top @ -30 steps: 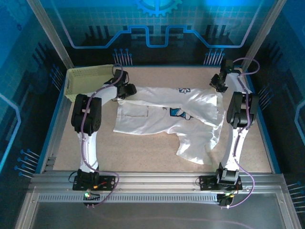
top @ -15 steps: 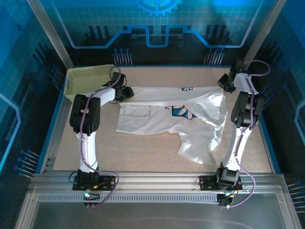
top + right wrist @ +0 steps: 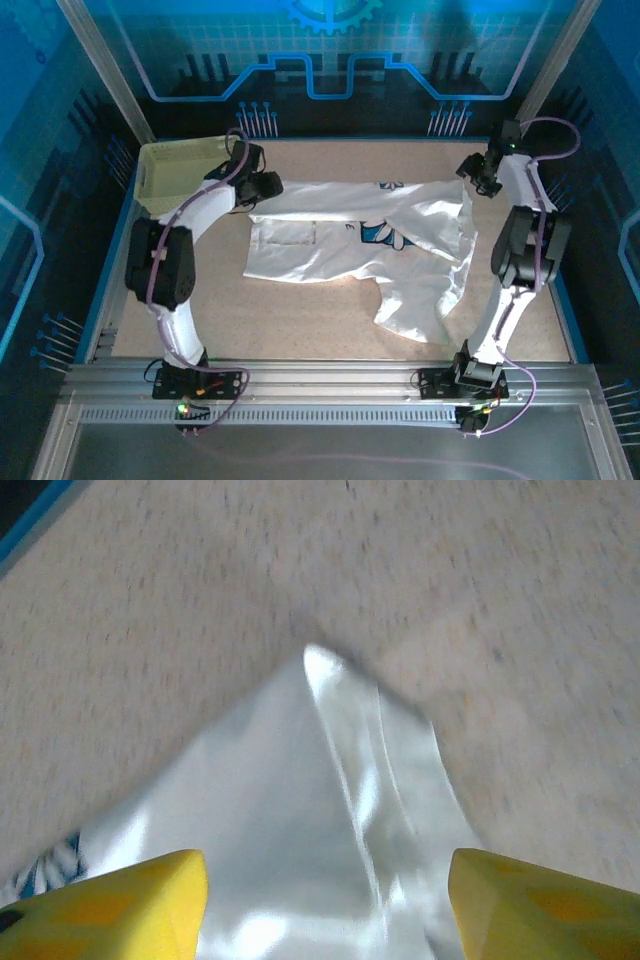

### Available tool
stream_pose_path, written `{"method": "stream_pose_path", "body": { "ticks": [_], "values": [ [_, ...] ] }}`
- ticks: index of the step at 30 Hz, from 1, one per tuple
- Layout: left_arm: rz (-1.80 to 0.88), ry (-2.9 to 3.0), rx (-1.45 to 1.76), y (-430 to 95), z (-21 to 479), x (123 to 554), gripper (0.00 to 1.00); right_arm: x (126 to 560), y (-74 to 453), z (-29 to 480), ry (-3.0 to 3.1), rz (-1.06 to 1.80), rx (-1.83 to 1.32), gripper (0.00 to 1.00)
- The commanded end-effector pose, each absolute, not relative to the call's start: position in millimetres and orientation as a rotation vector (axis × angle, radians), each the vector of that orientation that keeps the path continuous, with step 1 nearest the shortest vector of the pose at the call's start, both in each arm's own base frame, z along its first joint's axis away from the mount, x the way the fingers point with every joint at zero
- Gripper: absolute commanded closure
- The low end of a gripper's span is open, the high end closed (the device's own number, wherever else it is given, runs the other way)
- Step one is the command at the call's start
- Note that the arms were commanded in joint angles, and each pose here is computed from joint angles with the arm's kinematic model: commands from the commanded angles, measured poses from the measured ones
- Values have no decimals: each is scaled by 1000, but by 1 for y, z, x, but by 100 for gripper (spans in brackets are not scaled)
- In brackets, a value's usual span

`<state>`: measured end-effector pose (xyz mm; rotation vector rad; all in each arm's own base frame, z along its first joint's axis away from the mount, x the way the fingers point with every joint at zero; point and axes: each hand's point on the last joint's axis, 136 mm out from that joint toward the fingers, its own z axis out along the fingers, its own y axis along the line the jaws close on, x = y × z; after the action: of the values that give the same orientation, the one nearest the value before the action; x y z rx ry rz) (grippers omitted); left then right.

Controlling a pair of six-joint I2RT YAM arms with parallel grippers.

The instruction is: Fold the inside-out t-shirt

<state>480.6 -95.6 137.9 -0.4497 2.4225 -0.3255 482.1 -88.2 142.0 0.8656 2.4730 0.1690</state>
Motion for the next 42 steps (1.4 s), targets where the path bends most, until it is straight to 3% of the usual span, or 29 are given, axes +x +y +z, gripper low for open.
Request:
{"method": "stream_pose_path", "body": {
  "ticks": [1, 6, 10, 15, 20, 31, 37, 42],
  "values": [
    [-282, 2458, -502, -85, 134, 434, 36, 434, -45, 166, 2463, 218, 761, 34],
    [-399, 2522, -465, -103, 116, 394, 38, 365, 12, 141, 2564, 328, 648, 34],
    [-343, 2538, -473, -96, 108, 390, 39, 335, 33, 123, 2621, 340, 560, 34],
    [-369, 2554, -425, -116, 114, 417, 41, 342, 40, 114, 2640, 351, 516, 35],
    [-436, 2650, -363, -155, 84, 425, 43, 357, 57, 89, 2706, 386, 528, 36],
    [-373, 2742, -394, -149, 40, 387, 43, 358, 22, 25, 2809, 237, 748, 39],
    [-279, 2738, -389, -124, 45, 363, 41, 353, -15, 41, 2739, 220, 822, 38],
    [-386, 2670, -372, -132, 79, 364, 40, 356, -6, 82, 2722, 175, 659, 36]
  ]
}}
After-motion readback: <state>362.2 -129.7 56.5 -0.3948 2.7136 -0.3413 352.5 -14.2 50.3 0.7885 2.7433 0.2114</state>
